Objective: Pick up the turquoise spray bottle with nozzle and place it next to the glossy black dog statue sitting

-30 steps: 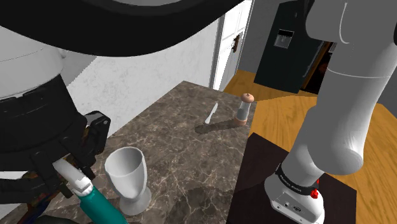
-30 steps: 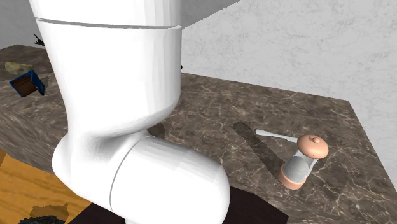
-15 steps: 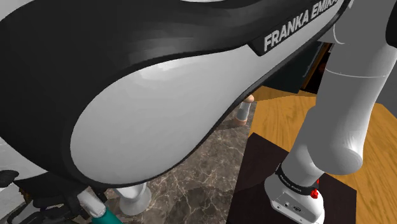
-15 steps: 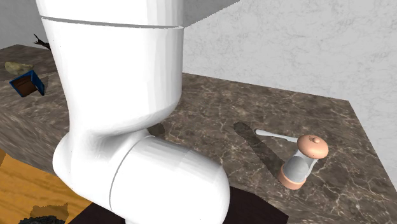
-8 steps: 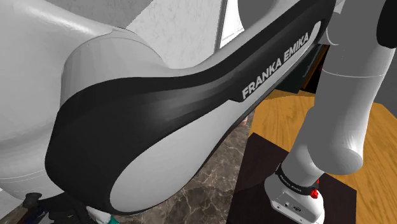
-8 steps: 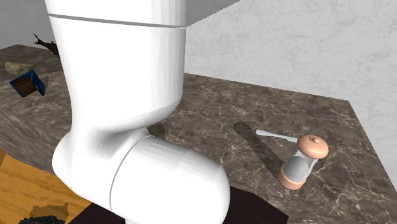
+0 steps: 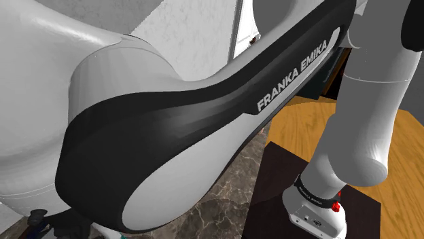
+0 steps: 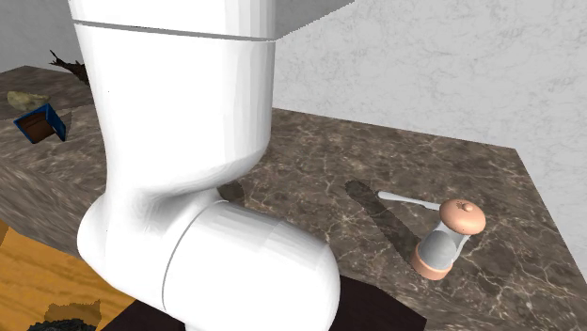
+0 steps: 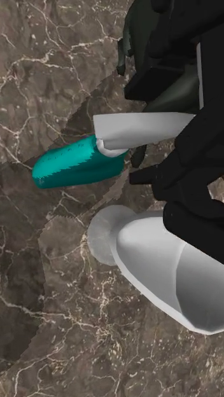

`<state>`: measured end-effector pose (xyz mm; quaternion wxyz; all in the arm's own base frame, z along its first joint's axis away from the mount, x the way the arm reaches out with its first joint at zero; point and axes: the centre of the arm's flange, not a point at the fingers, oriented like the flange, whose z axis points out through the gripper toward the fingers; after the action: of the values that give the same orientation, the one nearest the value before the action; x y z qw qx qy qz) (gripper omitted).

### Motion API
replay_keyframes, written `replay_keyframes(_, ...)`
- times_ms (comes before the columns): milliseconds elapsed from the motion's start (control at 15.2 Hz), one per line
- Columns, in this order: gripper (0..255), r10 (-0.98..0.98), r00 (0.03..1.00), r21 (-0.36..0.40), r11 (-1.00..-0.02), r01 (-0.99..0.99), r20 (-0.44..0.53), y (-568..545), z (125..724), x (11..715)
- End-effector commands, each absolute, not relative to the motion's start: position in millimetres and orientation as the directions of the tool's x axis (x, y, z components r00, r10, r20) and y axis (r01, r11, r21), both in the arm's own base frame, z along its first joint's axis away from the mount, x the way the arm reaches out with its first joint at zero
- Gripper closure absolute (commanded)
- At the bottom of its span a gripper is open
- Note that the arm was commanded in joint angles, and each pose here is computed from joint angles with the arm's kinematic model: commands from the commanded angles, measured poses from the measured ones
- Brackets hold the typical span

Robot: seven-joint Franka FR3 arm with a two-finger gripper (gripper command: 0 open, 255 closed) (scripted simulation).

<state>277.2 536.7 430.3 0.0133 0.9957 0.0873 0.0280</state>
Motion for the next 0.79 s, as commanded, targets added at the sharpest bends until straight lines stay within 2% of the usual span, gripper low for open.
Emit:
replay_keyframes(0,0,0.175,0.983,0.031,-0.984,0.173,0.053,537,430,277)
replay_keyframes(264,0,0.175,0.983,0.031,-0.984,0.173,0.053,537,430,277)
replay_keyframes(528,0,0.175,0.983,0.031,-0.984,0.173,0.054,538,480,274)
replay_keyframes(726,0,0.175,0.983,0.031,-0.984,0.173,0.053,538,480,274)
